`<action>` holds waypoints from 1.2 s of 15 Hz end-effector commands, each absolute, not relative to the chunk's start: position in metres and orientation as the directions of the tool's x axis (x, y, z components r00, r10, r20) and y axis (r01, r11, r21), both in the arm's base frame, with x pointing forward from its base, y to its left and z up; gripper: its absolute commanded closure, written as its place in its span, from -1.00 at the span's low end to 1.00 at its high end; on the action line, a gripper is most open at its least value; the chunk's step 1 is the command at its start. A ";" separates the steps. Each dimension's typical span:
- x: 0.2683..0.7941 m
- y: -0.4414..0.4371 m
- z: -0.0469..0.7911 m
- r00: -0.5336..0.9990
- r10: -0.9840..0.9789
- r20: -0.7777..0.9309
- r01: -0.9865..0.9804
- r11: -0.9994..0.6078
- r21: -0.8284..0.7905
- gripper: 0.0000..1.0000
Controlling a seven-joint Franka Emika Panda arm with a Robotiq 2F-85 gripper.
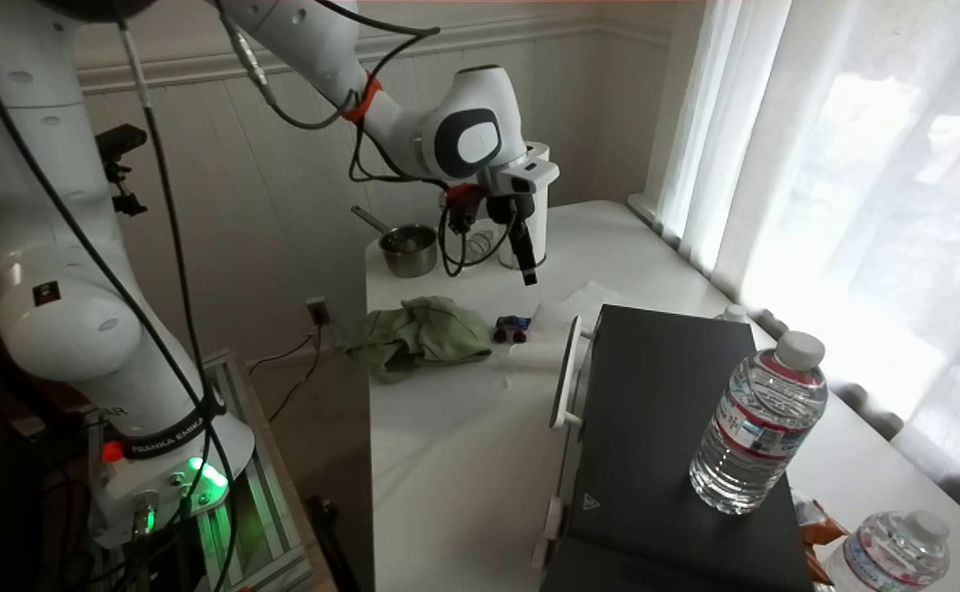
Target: Remove the toy car from on top of the microwave and put it on the table
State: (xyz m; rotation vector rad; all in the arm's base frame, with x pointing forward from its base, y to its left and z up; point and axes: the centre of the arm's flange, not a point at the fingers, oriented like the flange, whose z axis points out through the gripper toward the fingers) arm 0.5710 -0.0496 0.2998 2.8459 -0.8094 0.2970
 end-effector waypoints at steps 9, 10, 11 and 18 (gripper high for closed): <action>0.362 -0.156 0.389 0.664 -0.733 0.146 -0.746 -0.663 0.063 -1.00; 0.345 -0.170 0.394 0.628 -0.765 0.142 -0.776 -0.629 0.046 -1.00; 0.328 -0.183 0.400 0.593 -0.792 0.145 -0.803 -0.595 0.028 -1.00; 0.275 -0.244 0.442 0.499 -0.840 0.215 -0.842 -0.529 -0.110 -1.00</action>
